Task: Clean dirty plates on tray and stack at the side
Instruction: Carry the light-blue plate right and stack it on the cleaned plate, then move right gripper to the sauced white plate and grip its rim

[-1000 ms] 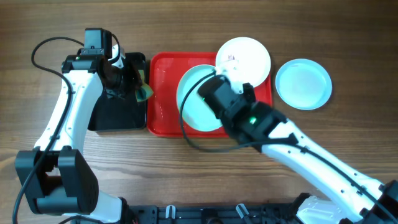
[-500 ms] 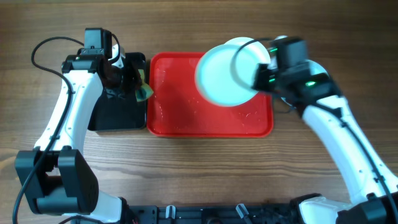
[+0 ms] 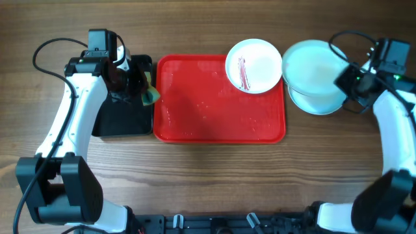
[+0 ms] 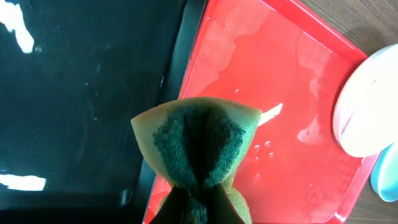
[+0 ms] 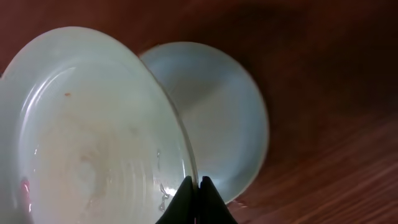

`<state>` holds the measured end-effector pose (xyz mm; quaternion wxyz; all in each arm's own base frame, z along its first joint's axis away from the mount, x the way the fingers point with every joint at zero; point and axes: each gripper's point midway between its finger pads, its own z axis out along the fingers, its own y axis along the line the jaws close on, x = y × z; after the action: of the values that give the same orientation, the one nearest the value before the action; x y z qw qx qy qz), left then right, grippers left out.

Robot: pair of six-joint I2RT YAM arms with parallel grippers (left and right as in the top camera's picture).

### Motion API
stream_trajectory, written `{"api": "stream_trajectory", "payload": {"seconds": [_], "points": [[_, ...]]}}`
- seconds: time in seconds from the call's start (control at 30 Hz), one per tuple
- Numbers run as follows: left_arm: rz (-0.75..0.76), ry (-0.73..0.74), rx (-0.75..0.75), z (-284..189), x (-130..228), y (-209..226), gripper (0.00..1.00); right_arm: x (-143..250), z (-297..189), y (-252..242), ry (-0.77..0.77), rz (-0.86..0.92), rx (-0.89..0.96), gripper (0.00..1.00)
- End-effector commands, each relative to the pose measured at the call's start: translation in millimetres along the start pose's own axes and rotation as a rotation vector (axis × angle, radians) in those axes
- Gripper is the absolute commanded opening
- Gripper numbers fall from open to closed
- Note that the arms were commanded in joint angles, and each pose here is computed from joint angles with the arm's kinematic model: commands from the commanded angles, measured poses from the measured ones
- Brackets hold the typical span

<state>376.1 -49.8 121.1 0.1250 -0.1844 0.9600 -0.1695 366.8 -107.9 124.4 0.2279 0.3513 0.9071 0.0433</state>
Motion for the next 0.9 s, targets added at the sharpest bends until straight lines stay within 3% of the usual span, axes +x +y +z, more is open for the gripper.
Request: {"api": "stream_trajectory", "payload": {"seconds": [0.0, 0.27, 0.3, 0.47, 0.53, 0.7, 0.87], "points": [[0.023, -0.012, 0.000, -2.2, -2.6, -2.2, 0.04, 8.9, 28.7, -28.9, 0.064, 0.020, 0.084, 0.04], [0.022, -0.012, 0.000, -2.2, -2.6, -2.2, 0.04, 22.4, 69.9, -45.1, 0.151, 0.009, 0.135, 0.04], [0.022, -0.012, 0.000, -2.2, -2.6, -2.2, 0.04, 22.3, 72.7, -45.1, 0.151, 0.016, 0.134, 0.08], [0.022, -0.012, 0.000, -2.2, -2.6, -2.2, 0.04, 10.6, 76.9, -23.2, 0.116, -0.042, 0.015, 0.52], [0.022, -0.013, 0.000, -2.2, -2.7, -2.2, 0.04, 11.3, 73.5, 2.8, 0.135, -0.097, -0.132, 0.57], [0.022, -0.012, 0.000, -2.2, -2.6, -2.2, 0.04, 13.8, 48.3, 64.0, 0.153, -0.207, -0.384, 0.53], [0.022, -0.013, 0.000, -2.2, -2.7, -2.2, 0.04, 33.1, 30.9, 119.8, 0.117, -0.369, -0.376, 0.52]]}}
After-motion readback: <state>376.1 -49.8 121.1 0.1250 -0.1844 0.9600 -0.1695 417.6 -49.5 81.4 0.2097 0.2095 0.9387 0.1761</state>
